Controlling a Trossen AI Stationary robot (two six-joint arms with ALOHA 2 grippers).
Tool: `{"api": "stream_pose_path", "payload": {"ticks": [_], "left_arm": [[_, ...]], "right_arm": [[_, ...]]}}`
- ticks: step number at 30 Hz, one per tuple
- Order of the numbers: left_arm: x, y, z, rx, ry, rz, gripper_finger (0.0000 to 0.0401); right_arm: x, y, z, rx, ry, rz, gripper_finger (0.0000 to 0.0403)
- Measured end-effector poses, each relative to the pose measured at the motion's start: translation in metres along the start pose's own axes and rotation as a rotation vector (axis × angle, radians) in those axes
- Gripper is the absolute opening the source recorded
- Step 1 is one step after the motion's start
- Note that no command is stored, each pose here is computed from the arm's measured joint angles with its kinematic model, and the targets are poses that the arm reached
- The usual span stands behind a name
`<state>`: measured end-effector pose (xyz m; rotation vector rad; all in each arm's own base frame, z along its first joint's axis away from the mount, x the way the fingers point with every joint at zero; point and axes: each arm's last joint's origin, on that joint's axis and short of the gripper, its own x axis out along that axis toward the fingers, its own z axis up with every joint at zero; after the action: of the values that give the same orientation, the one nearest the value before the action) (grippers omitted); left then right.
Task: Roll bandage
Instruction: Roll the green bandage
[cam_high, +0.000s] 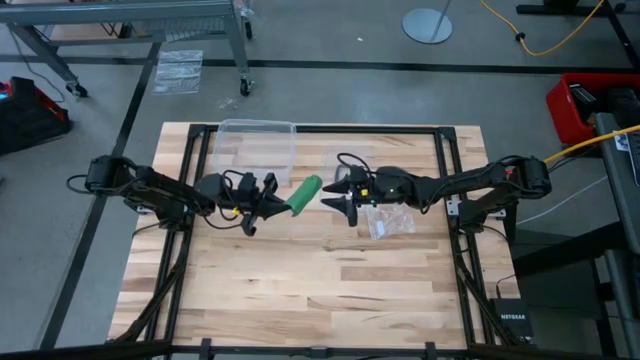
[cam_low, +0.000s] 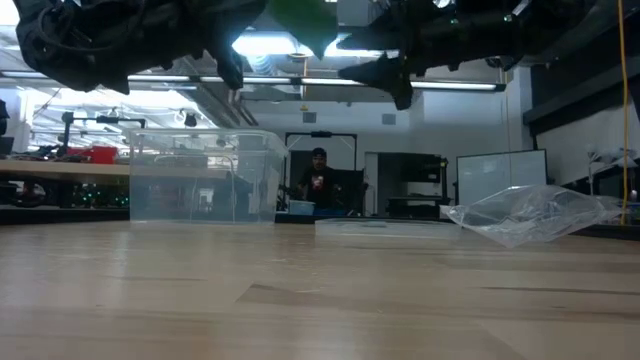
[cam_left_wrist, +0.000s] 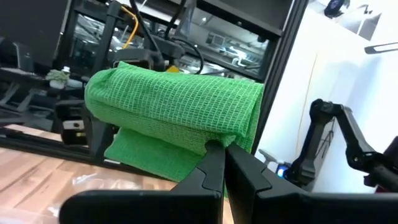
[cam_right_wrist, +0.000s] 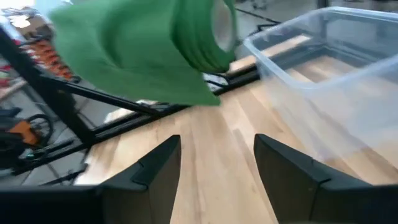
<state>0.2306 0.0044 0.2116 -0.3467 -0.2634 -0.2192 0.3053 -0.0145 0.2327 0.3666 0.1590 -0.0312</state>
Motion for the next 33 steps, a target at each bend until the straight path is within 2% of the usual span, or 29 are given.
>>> {"api": "stream_pose_path", "payload": {"ticks": [4,19,29,33], "left_arm": [[0.001,-0.004,-0.001,0.005,0.001,-0.018,0.0],[0.002,-0.011,-0.003,0.011,0.004,-0.048,0.0],[0.002,-0.011,-0.001,0.034,-0.016,-0.055,0.0],[0.002,-0.011,-0.001,0.036,-0.013,-0.054,0.0]], "right_arm": [[0.0,0.004,0.006,-0.006,-0.046,0.074,0.0209],[0.0,0.006,0.012,-0.011,-0.125,0.111,0.0209],[0.015,0.0,-0.006,0.021,-0.074,0.114,0.0209],[0.019,0.0,-0.005,0.013,-0.14,0.149,0.0209]]}}
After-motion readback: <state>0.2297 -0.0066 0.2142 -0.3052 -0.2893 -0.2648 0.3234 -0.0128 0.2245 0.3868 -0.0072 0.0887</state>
